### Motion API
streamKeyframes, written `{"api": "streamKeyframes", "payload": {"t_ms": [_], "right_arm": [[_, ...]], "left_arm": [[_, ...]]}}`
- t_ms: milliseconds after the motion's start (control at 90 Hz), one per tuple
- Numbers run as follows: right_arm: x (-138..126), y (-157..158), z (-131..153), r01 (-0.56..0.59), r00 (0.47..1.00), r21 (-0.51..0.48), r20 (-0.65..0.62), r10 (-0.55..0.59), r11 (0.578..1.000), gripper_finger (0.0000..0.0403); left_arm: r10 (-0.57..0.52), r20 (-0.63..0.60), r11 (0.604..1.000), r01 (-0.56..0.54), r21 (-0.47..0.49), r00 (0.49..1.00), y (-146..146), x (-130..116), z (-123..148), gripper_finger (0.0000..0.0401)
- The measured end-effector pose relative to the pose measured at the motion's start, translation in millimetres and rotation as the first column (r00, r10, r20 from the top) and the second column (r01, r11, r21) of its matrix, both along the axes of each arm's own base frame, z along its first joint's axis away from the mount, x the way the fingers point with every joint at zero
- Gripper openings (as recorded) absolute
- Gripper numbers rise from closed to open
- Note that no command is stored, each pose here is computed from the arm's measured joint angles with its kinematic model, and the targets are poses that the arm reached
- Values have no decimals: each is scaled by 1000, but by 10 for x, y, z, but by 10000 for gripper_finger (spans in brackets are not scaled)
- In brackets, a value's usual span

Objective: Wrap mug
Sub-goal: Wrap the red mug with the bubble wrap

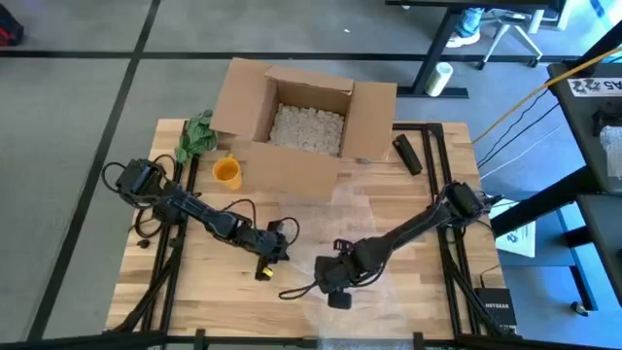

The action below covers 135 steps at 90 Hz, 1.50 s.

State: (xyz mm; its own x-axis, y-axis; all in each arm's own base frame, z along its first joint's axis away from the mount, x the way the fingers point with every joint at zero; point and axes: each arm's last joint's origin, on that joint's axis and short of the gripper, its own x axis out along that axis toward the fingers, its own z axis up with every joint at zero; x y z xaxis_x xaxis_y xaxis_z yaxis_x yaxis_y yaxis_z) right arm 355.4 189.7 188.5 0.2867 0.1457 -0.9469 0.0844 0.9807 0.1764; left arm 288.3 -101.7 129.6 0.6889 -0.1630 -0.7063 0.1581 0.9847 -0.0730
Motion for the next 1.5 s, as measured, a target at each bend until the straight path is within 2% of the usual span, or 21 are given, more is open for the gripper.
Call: {"api": "streamKeyframes", "payload": {"t_ms": [133,244,311,400,689,889,1067,1289,1500], "right_arm": [[1,0,6,-2,1000,-2,2,2,1000,1],[-4,-8,5,3,1000,-20,0,-3,1000,1],[-5,-10,5,5,1000,-25,1,-5,1000,1],[-5,-11,5,6,1000,-28,2,-6,1000,1],[-4,-11,7,6,1000,-28,3,-6,1000,1],[-4,-13,9,6,1000,-28,4,-6,1000,1],[-3,-13,11,6,1000,-28,5,-6,1000,1],[-3,-13,11,7,1000,-29,6,-7,1000,1],[-2,-15,15,9,1000,-36,11,-9,999,1]], "left_arm": [[-24,24,1000,24,-1,999,-17,12,17,0],[-134,45,991,135,-15,990,-75,10,36,0],[-188,49,980,190,-61,981,-118,2,46,6],[-170,45,979,174,-107,984,-128,3,52,29],[-70,68,994,75,-79,995,-33,52,63,122],[-60,103,993,70,-93,993,-37,75,91,148],[-64,100,993,74,-94,993,-49,69,89,121],[-86,106,993,93,-71,991,-50,68,89,12],[-99,174,992,111,-62,980,-59,96,159,1]]}}
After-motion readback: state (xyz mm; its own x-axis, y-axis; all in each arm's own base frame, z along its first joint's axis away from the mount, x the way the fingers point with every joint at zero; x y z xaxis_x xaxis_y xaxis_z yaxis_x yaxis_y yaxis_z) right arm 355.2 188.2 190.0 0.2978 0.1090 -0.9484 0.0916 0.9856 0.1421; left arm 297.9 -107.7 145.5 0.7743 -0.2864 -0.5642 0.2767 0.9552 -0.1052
